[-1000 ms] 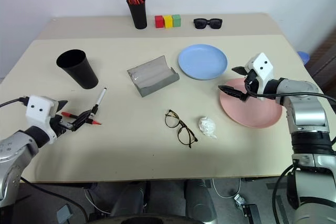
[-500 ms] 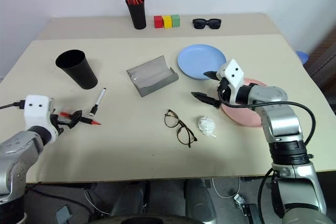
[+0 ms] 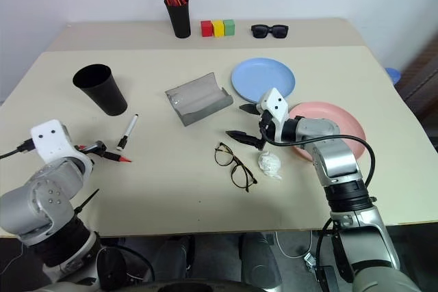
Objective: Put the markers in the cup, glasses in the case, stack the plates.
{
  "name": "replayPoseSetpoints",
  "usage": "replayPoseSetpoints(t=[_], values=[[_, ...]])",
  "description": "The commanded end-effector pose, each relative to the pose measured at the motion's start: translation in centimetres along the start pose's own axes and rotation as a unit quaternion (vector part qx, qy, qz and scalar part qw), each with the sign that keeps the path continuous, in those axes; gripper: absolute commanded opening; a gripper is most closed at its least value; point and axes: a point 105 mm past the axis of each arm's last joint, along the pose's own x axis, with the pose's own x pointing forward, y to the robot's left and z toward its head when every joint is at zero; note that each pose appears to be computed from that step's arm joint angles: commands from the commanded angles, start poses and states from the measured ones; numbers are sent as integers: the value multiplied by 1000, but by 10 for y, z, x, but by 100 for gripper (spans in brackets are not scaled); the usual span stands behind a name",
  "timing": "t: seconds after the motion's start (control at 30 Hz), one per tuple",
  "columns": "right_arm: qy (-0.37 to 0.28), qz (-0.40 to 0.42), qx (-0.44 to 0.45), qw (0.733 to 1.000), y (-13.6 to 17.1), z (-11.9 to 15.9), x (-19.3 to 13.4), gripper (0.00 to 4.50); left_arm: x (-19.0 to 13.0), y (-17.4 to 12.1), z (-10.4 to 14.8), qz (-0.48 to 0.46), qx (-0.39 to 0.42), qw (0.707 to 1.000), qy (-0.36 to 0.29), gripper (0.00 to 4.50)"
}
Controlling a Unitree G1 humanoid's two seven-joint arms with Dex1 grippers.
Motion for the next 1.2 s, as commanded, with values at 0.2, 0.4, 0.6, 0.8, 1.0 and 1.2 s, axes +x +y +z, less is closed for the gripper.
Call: replayPoseSetpoints(t=[0.2, 0.4, 0.6, 0.8, 1.0, 1.2], values=[[-18, 10, -5, 1000, 7, 6, -5, 450, 9, 10, -7, 60, -36, 996, 47, 358], [-4, 91, -23, 996, 36, 6, -12, 450, 14, 16, -6, 87, -47, 993, 60, 64], [-11, 89, -38, 995, 39, 7, -7, 450, 19, 18, -4, 91, -45, 992, 69, 5], [-20, 74, -42, 996, 37, 7, 1, 450, 13, 32, 57, 119, -35, 987, -100, 5], [-48, 58, -44, 996, 36, 14, 13, 450, -54, -8, 154, -27, 62, 906, -418, 5], [-119, 32, -35, 992, 36, 44, 32, 450, -59, -45, 189, -79, 118, 857, -495, 5]])
